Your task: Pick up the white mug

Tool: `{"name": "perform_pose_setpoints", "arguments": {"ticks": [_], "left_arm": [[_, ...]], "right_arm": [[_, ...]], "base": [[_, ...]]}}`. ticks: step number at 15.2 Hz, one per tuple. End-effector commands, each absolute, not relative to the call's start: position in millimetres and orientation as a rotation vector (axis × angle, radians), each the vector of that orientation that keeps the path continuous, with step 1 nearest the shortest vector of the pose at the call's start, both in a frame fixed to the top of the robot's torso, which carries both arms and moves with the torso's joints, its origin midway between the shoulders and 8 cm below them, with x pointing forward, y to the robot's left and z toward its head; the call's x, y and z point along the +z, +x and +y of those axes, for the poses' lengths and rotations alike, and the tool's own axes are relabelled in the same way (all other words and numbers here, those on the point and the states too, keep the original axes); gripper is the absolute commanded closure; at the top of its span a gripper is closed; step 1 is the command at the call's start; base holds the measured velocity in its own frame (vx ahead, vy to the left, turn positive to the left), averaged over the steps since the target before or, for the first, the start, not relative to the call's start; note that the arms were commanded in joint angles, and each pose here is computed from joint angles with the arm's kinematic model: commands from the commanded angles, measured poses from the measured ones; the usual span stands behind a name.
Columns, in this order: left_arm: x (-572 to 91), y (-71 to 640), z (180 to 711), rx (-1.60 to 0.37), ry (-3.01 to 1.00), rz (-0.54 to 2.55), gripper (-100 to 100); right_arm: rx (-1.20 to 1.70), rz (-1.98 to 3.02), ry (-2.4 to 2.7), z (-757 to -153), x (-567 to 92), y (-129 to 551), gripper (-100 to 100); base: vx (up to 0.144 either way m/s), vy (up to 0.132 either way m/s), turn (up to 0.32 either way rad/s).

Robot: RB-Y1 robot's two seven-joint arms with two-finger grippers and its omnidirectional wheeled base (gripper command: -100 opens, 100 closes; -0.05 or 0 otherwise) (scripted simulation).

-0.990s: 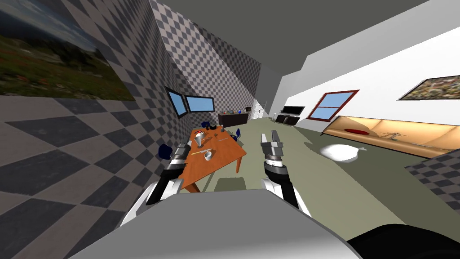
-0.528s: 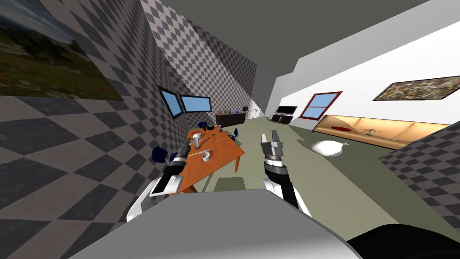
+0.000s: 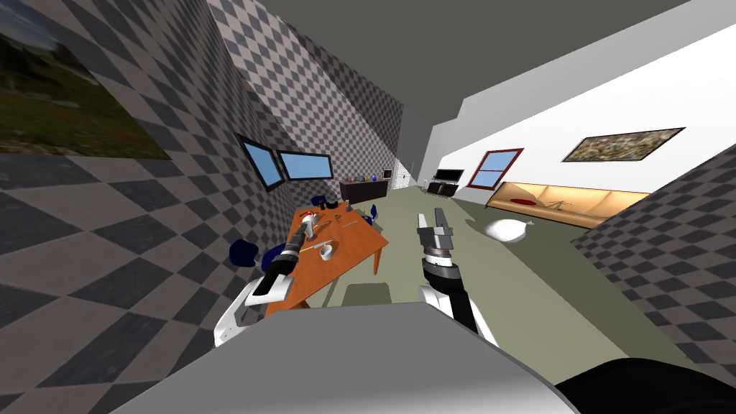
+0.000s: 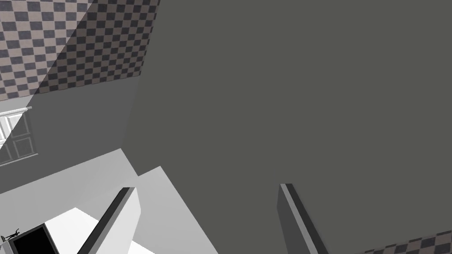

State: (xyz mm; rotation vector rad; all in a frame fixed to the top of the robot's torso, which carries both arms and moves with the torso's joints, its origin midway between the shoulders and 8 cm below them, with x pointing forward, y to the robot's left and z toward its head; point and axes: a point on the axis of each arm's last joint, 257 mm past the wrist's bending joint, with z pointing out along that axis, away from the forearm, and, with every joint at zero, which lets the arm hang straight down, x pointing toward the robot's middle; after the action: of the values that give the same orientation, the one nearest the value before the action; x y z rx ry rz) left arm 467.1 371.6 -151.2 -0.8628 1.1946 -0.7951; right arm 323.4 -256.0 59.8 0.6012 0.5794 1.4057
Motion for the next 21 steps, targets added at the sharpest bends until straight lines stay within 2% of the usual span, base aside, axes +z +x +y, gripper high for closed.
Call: {"name": "perform_pose_setpoints", "arguments": {"ticks": [1, 21], "left_arm": [[-167, 476, 389, -0.743, -0.905, 1.228, -100], [-291, 485, 482, -0.400, -1.262, 1.452, -100]], "right_arm": [[1.406, 0.579, 0.601, -256, 60, 323, 0], [1.406, 0.579, 0.601, -256, 60, 323, 0]], "base": [[-0.004, 0.009, -0.123], [-0.004, 0.012, -0.105]]}}
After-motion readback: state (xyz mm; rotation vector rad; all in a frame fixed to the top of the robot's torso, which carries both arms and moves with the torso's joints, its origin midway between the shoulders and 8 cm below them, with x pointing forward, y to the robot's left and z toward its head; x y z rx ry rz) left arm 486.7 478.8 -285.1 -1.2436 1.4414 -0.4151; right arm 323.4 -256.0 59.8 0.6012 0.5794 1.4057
